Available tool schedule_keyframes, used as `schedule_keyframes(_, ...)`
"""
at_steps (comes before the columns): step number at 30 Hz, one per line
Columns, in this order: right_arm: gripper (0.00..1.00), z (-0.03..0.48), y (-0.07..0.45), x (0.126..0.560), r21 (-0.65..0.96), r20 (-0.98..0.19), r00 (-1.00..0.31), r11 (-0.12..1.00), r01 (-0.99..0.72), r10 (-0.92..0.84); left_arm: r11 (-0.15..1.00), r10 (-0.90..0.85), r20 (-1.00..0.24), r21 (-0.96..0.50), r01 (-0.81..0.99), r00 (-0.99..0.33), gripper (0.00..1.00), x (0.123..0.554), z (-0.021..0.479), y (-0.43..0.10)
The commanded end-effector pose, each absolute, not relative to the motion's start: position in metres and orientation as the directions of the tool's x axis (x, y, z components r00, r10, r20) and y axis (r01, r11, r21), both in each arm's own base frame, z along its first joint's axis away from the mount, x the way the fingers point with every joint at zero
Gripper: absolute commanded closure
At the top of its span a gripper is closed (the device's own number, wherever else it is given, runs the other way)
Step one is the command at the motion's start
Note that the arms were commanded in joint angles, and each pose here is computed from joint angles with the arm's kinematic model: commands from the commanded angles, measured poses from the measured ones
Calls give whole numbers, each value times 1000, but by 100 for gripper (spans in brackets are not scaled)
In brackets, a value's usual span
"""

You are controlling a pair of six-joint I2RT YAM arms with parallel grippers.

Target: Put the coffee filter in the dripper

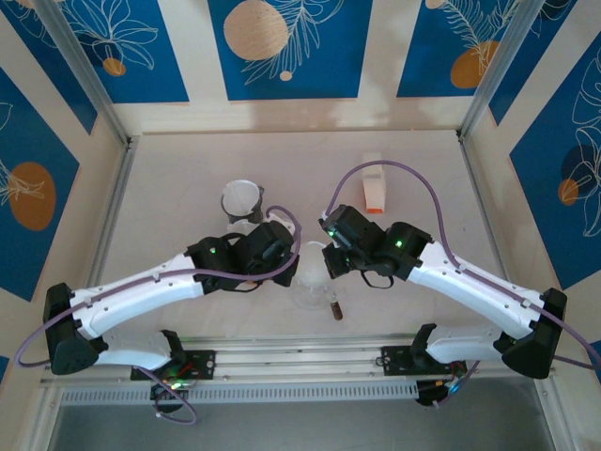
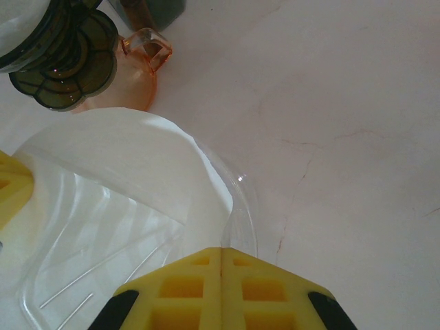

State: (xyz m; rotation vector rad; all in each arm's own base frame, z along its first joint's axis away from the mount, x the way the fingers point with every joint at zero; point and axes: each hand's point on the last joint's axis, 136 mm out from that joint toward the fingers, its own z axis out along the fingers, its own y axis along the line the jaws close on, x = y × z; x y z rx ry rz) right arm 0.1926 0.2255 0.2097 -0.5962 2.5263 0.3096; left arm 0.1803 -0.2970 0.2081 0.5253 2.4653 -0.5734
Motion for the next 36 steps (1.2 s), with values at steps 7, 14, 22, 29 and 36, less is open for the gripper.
schedule_keyframes(7,98,207,226,190,98,-527,-773,878,-468,-353,836,214,-610,-289,466,-763,73,180,217,-289)
schedule_keyframes(14,98,207,226,190,100,-528,-773,878,-468,-351,838,204,-633,-281,468,-747,50,181,225,-284)
schedule_keyframes(22,98,207,225,189,101,-527,-774,879,-466,-350,852,263,-579,-237,467,-772,47,179,205,-287)
schedule_keyframes(29,87,211,223,191,95,-540,-772,886,-454,-337,849,272,-569,-238,472,-776,56,177,202,-286)
schedule_keyframes(36,49,223,221,194,105,-572,-759,890,-443,-310,846,269,-572,-244,474,-775,55,178,202,-289)
